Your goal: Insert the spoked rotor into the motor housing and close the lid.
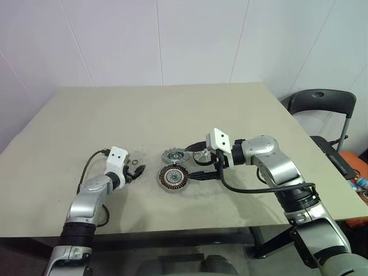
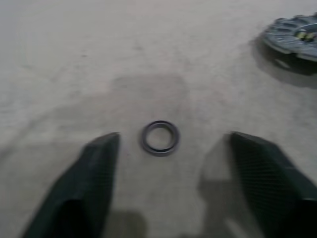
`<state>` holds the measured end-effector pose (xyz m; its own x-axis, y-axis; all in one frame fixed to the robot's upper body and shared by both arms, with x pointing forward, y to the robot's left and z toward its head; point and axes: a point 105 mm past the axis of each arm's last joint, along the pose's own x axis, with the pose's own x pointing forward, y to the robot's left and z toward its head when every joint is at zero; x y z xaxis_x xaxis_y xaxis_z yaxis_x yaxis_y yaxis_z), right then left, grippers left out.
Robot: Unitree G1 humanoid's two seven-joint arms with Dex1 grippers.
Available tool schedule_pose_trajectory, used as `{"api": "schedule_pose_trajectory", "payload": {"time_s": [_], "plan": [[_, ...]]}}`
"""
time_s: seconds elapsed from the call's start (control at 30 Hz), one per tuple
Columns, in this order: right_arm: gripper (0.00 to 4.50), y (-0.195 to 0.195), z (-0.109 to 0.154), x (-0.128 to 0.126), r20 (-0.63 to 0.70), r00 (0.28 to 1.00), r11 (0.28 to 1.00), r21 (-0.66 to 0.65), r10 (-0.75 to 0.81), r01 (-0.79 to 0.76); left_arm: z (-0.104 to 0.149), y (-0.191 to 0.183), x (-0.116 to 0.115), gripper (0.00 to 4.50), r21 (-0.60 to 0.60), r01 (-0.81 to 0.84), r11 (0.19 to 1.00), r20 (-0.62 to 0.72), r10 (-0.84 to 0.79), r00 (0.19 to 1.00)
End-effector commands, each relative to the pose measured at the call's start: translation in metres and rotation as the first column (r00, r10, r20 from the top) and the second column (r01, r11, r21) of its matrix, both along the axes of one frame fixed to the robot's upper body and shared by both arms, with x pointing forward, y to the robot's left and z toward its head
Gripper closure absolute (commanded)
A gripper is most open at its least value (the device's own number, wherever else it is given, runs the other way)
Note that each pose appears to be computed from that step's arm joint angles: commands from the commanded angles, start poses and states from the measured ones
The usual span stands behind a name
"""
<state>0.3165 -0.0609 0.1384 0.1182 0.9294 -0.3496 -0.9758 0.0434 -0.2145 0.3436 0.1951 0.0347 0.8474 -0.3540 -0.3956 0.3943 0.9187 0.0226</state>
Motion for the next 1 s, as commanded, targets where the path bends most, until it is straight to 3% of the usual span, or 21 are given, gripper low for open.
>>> {"api": "schedule_pose_trajectory", "payload": {"time_s": [0.03, 0.2, 0.5, 0.73, 1.0], "plan": [[0.00, -0.002, 0.015, 0.003, 0.050, 0.999, 1.000, 0.024, -0.002, 0.001, -0.009, -0.004, -0.005, 2.27, 0.011, 0.024, 1.000, -0.047, -0.023, 0.999], [0.00, -0.002, 0.015, 0.003, 0.049, 0.999, 1.000, 0.026, -0.005, 0.004, -0.009, 0.002, -0.003, 3.73, 0.019, -0.003, 1.000, -0.048, 0.004, 0.999], [0.00, -0.002, 0.014, 0.003, 0.050, 0.999, 1.000, 0.027, -0.010, 0.009, -0.005, 0.005, -0.007, 3.73, 0.029, -0.006, 1.000, -0.040, 0.007, 0.999], [0.00, -0.007, 0.014, 0.004, 0.049, 0.999, 1.000, 0.019, -0.016, 0.015, 0.023, -0.002, -0.025, 3.73, 0.000, 0.091, 0.996, -0.010, -0.091, 0.996], [0.00, -0.018, 0.010, 0.007, 0.042, 0.998, 0.999, -0.001, -0.042, 0.042, 0.054, -0.031, -0.050, 3.73, -0.052, 0.349, 0.936, -0.024, -0.351, 0.936]]}}
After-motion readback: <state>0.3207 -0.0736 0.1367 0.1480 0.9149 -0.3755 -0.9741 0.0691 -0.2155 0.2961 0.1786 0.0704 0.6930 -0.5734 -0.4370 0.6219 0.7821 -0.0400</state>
